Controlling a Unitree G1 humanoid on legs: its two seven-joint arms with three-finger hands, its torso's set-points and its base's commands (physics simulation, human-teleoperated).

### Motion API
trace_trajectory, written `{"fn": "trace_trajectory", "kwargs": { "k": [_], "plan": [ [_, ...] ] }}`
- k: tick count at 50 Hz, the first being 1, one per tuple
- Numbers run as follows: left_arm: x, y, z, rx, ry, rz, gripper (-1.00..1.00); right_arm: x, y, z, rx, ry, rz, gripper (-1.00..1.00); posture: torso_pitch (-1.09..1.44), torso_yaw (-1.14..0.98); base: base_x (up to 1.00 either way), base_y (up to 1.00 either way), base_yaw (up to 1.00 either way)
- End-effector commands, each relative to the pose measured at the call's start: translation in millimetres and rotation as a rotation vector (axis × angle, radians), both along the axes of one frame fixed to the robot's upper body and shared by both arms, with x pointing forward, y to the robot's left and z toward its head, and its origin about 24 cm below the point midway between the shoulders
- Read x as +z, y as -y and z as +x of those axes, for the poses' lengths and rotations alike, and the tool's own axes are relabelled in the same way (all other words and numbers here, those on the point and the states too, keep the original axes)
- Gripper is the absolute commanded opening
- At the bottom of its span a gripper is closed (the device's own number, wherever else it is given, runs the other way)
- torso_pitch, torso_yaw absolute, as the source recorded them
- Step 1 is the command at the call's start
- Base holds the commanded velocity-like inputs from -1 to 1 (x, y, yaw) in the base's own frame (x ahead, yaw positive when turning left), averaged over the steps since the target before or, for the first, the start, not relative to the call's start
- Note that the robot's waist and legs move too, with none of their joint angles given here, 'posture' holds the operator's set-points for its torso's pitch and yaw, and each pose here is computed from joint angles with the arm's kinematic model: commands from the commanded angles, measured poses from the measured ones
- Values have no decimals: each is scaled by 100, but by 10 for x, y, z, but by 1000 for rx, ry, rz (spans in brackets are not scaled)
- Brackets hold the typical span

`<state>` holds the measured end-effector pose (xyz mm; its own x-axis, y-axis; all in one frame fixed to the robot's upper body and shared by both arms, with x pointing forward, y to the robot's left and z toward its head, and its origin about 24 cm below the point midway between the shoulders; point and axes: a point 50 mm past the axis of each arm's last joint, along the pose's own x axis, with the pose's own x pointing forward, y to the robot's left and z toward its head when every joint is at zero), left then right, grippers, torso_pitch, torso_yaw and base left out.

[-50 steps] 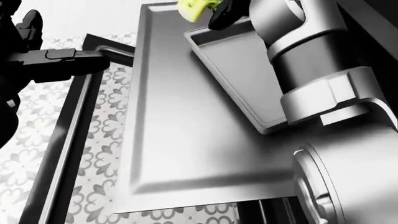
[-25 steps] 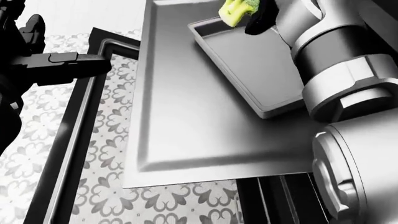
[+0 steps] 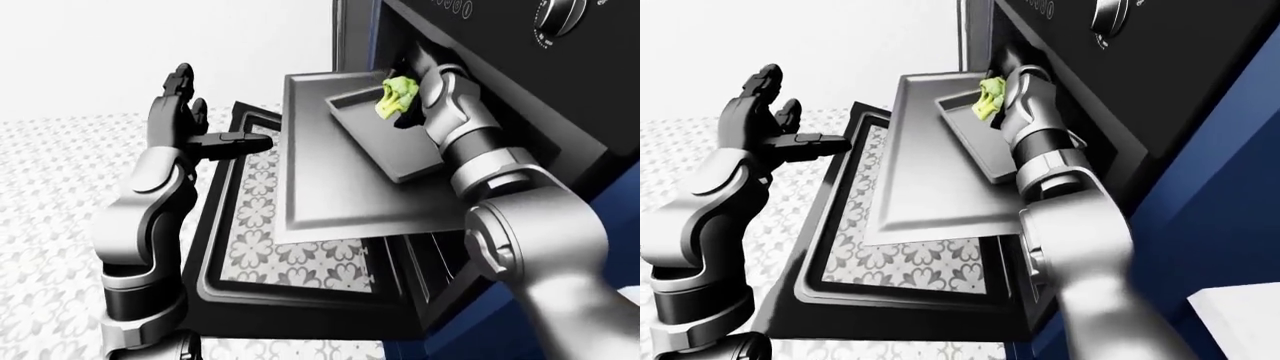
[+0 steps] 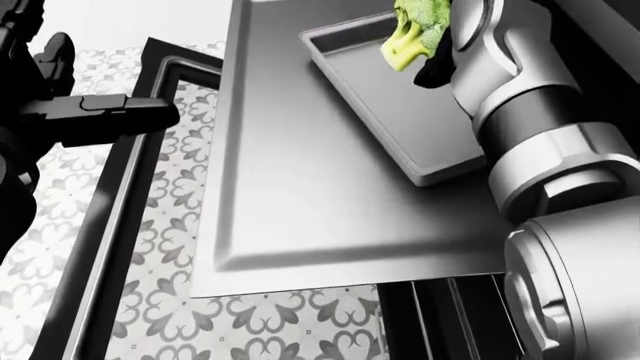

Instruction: Place the broccoli on the top rack of the oven.

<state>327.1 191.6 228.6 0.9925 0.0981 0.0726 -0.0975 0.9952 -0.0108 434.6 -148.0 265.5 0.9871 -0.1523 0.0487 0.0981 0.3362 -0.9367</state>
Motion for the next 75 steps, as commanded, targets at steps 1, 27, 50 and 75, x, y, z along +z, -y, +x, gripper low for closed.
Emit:
{"fn": "trace_trajectory", "kwargs": {
  "k": [1, 27, 50, 75],
  "plan": [
    [199, -6, -41, 4, 98, 8, 100, 318, -47, -28, 14, 126, -13, -100, 0, 0, 0, 0, 0],
    [186, -5, -24, 1, 96, 9, 100, -10, 46, -8, -29, 86, -25, -100, 0, 0, 0, 0, 0],
    [137, -13, -34, 2, 87, 8, 100, -191, 70, -6, -38, 66, -8, -53, 0, 0, 0, 0, 0],
    [149, 6, -20, -1, 88, 7, 100, -198, 106, -8, -46, 62, -6, 100, 0, 0, 0, 0, 0]
  ]
}}
